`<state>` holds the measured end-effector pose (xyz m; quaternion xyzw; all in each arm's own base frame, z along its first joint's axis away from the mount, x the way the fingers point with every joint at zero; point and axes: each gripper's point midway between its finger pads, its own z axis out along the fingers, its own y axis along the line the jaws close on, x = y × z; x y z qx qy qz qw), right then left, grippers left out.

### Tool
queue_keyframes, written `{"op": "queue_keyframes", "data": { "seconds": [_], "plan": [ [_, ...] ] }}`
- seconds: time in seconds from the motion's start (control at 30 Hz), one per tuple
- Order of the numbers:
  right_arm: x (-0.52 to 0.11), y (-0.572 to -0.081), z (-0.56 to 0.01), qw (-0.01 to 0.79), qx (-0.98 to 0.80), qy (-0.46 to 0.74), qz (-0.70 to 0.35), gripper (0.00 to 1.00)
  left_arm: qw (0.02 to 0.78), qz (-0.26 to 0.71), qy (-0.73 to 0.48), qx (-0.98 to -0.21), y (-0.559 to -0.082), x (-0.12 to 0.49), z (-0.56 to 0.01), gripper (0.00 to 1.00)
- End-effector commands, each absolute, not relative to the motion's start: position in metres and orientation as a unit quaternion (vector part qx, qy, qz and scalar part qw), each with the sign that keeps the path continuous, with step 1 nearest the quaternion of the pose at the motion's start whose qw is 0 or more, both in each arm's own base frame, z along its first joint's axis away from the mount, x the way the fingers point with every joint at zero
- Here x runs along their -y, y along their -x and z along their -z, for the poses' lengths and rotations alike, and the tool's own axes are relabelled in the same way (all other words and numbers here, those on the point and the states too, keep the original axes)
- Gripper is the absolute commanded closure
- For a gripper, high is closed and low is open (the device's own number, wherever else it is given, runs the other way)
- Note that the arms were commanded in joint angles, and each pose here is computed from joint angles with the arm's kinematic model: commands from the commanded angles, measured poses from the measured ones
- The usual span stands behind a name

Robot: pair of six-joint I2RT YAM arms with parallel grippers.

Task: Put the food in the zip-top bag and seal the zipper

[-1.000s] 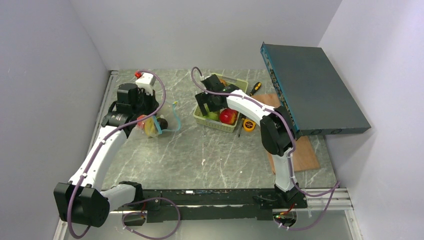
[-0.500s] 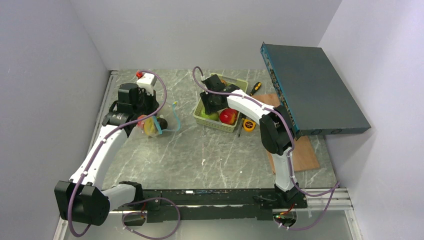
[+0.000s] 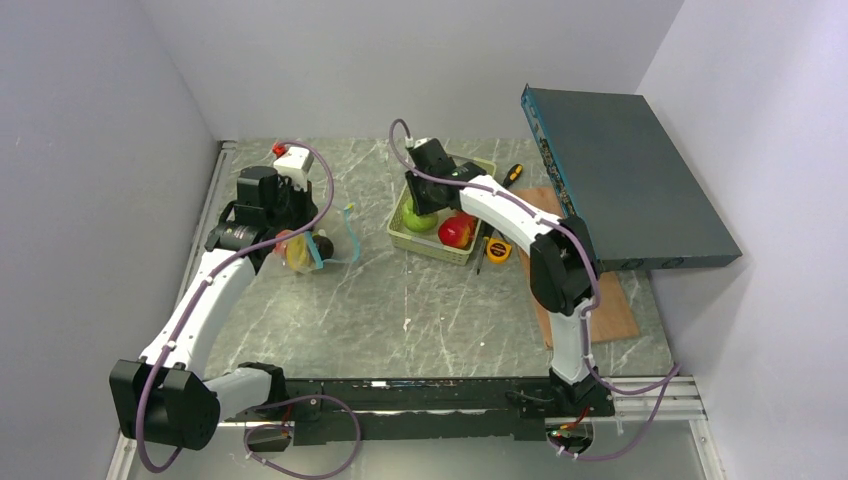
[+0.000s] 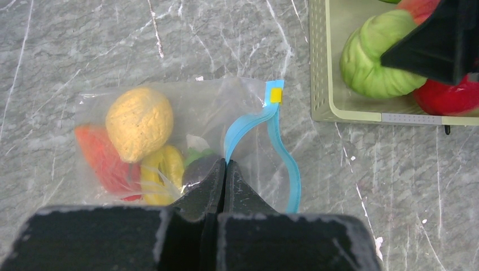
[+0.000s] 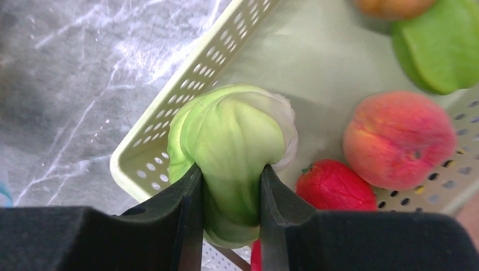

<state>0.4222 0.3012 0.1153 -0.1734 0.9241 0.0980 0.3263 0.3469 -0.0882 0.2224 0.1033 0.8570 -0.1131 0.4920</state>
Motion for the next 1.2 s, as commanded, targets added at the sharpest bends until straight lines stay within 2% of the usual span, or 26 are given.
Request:
{"op": "queue_keyframes", "data": {
  "seconds": [0.0, 0.17, 0.33, 0.47, 0.63, 0.9, 1.17],
  "plan": [
    [-0.296, -0.440, -0.217, 0.440, -0.880, 0.136, -0.115, 0.99, 0.510, 0.108, -0.107, -0.847, -0.350, 0.088, -0.234, 1.00],
    [-0.295, -0.431, -0.256, 0.474, -0.858, 0.129, -0.149, 1.00, 0.513, 0.104, -0.106, -0.845, -0.350, 0.086, -0.236, 1.00],
    [-0.320, -0.408, -0.285, 0.478, -0.828, 0.135, -0.258, 1.00, 0.513, 0.105, -0.106, -0.845, -0.350, 0.086, -0.236, 1.00],
    [-0.355, -0.383, -0.295, 0.448, -0.797, 0.151, -0.376, 1.00, 0.513, 0.102, -0.106, -0.846, -0.349, 0.085, -0.235, 1.00],
    [-0.402, -0.348, -0.297, 0.374, -0.757, 0.170, -0.509, 1.00, 0.517, 0.099, -0.105, -0.844, -0.349, 0.085, -0.238, 1.00],
    [-0.446, -0.307, -0.268, 0.315, -0.746, 0.188, -0.556, 1.00, 0.516, 0.097, -0.100, -0.845, -0.350, 0.084, -0.239, 1.00],
    [-0.463, -0.318, -0.237, 0.314, -0.750, 0.154, -0.561, 1.00, 0.516, 0.100, -0.103, -0.844, -0.349, 0.085, -0.240, 1.00]
  ]
}}
